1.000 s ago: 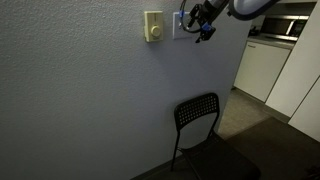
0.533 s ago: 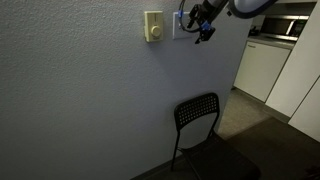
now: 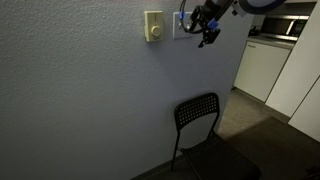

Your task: Turn on the light switch on the right then turn it off

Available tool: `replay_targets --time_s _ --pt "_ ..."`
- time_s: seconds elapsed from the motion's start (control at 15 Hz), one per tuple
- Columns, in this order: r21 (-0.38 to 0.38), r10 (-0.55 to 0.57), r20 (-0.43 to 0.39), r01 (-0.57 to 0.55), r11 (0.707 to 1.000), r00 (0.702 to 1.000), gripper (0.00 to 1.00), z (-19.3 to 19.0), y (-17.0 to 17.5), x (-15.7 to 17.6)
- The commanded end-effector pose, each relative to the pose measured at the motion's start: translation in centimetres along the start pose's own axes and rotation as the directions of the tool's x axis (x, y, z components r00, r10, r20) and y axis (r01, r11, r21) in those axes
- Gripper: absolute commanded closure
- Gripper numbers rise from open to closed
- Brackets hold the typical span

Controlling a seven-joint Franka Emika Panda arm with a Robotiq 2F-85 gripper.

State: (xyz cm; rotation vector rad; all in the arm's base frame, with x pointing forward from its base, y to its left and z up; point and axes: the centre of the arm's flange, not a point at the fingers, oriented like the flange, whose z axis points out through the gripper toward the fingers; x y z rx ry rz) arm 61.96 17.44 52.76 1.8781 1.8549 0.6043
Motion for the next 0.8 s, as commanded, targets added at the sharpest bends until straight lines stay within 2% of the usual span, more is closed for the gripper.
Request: replay_targets --time_s 0.0,0.53,0.73 --pt "0.043 0.001 0.019 -0.002 0.999 1.0 0.0 -1.0 -2.6 -0.6" --pt "0.077 -0.009 0.011 0.008 0.997 1.0 0.0 -0.8 -4.5 -0.7" --pt "0.068 -0.006 0.014 0.005 0.998 1.0 0.0 -0.1 -3.6 0.0"
